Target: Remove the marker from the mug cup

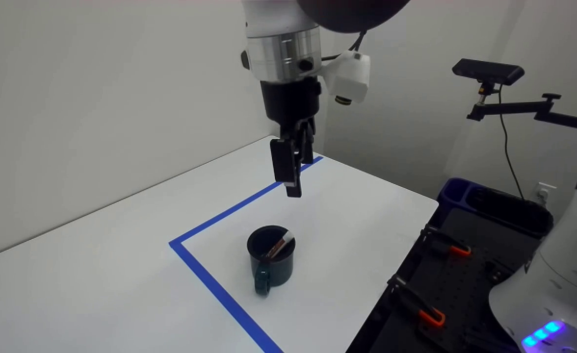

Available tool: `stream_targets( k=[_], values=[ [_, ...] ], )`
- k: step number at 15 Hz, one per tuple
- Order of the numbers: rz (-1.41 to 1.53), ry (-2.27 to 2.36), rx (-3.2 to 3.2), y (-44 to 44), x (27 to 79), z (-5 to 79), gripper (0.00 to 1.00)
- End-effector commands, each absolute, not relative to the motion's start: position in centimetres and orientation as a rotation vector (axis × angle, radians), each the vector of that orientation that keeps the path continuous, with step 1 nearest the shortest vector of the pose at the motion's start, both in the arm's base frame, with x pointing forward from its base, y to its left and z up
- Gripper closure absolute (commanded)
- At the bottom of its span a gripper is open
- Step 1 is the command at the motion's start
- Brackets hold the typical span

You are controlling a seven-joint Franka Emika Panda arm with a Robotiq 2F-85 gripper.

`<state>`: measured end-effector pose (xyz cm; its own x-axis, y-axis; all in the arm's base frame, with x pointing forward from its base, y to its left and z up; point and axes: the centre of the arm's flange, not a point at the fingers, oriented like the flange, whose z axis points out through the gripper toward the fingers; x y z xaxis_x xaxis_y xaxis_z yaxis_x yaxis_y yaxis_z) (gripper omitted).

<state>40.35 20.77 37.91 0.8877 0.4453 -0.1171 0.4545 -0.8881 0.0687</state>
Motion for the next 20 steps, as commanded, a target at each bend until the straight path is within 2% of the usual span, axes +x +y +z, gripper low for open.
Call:
stream_targets(
  k=[1,9,15,17,18,19,20],
  values=[
    [-0.210,0.880,2.902,22.0,43.5,35.9,0.00],
    [-0.303,1.085,2.872,22.4,46.9,30.4,0.00],
    [-0.395,1.123,2.868,22.4,47.5,26.1,0.00],
    [-0.421,1.123,2.867,22.5,47.7,25.0,0.07],
    [-0.433,1.122,2.868,22.5,47.7,24.6,0.29],
    [-0.442,1.117,2.868,22.5,47.9,24.2,0.31],
    [-0.451,1.119,2.869,22.5,48.0,23.8,0.39]
  ],
)
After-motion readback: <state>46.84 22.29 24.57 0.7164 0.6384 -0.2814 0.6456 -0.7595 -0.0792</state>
